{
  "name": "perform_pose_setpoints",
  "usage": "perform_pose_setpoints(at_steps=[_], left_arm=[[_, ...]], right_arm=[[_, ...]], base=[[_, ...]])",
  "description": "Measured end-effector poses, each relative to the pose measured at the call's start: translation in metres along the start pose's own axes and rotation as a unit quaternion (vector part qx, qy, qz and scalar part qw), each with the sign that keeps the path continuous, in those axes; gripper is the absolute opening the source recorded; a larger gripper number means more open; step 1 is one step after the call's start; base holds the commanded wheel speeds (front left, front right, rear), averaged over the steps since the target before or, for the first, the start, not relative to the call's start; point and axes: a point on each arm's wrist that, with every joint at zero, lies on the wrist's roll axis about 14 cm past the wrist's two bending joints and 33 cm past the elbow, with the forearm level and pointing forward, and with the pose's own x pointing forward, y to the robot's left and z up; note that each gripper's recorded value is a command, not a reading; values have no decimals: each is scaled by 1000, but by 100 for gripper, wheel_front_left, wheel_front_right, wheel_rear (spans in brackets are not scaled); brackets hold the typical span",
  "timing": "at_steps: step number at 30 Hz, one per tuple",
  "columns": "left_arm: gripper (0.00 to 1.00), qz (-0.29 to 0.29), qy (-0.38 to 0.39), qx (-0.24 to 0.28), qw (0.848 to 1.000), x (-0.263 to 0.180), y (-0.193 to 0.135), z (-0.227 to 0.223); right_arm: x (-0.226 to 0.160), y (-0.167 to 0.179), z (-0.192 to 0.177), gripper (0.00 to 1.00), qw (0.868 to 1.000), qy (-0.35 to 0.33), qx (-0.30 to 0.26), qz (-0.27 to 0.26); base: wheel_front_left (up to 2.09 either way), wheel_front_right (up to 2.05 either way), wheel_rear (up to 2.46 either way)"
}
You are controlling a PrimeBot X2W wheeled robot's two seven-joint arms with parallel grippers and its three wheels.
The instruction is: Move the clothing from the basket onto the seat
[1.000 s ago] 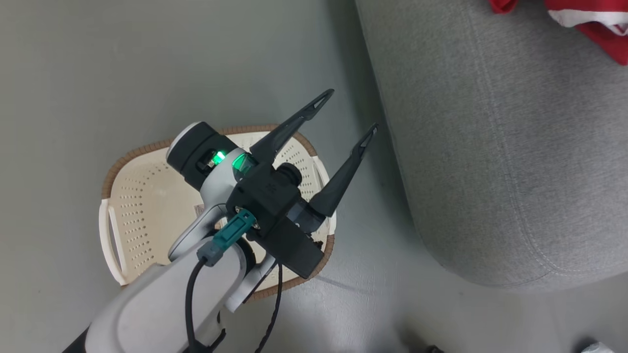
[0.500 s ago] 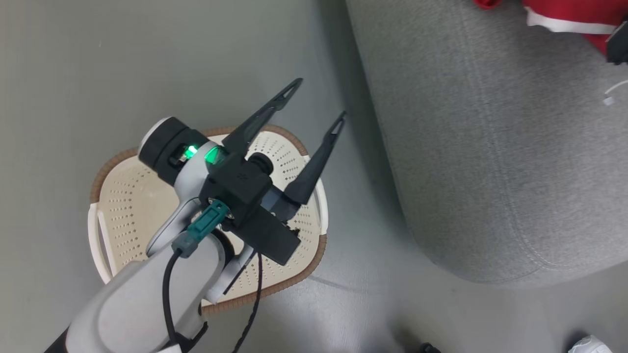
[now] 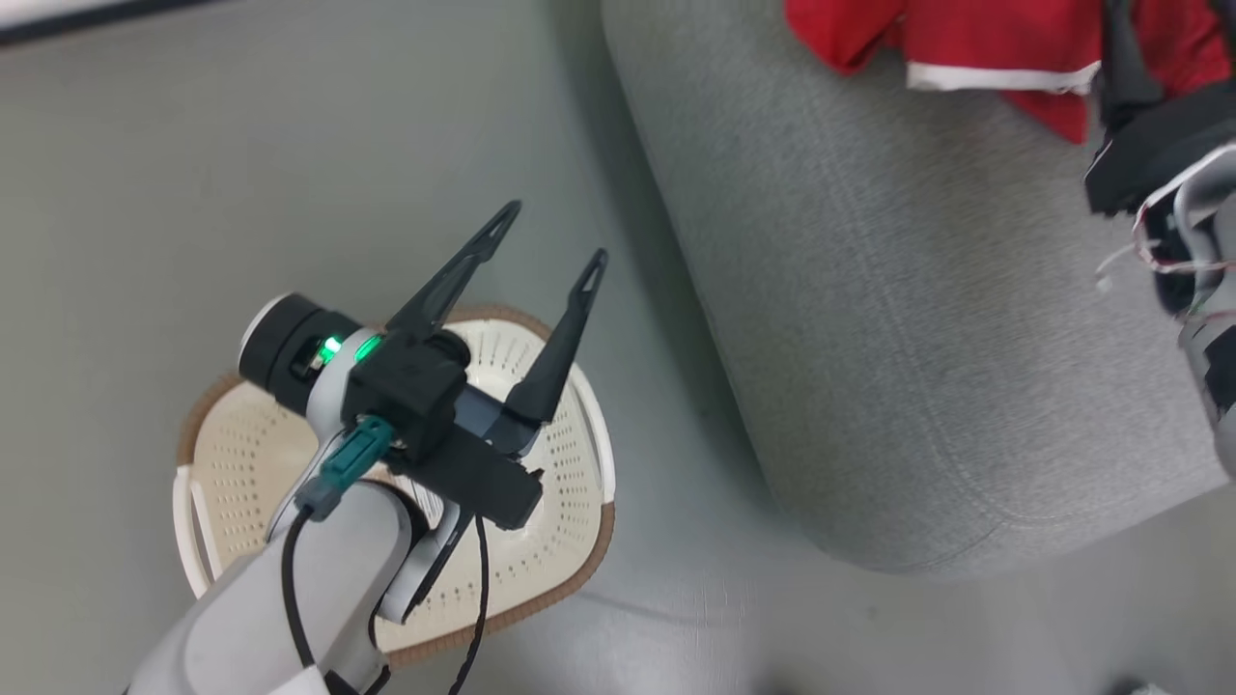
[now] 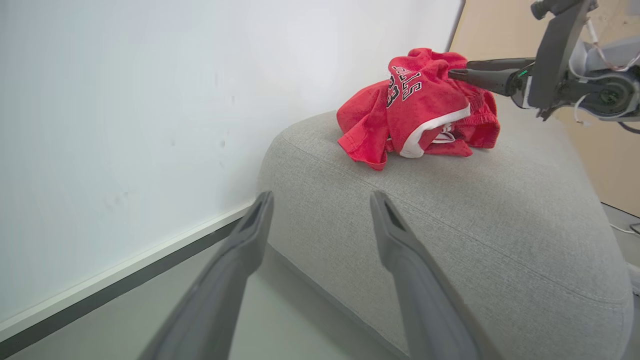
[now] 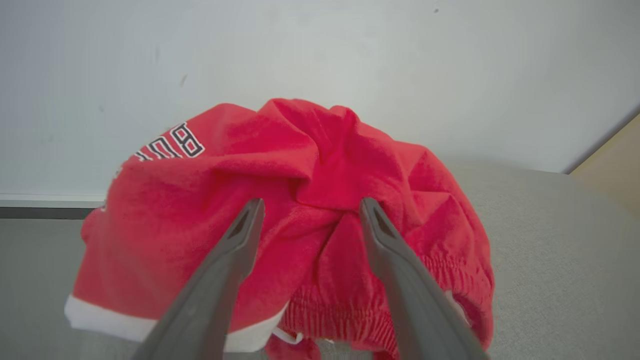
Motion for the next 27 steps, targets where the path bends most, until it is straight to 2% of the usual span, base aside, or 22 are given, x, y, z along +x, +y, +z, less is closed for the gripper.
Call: perform_pose_setpoints(at_steps=[5,13,27], left_arm=[[100,25,-17,-1,1000,-7,0,14],[100,86,-23,-16,996,-31,10,29],[100,240,-11,-23,970,-131,46,37]], right_arm=[[-21,3,12,100,1000,-19,7,6],[-53,26,27,100,997,-51,40,30],[-112,101,53,100,984,-109,110,92]], base=[[0,0,0],[0,0,0],[0,0,0]])
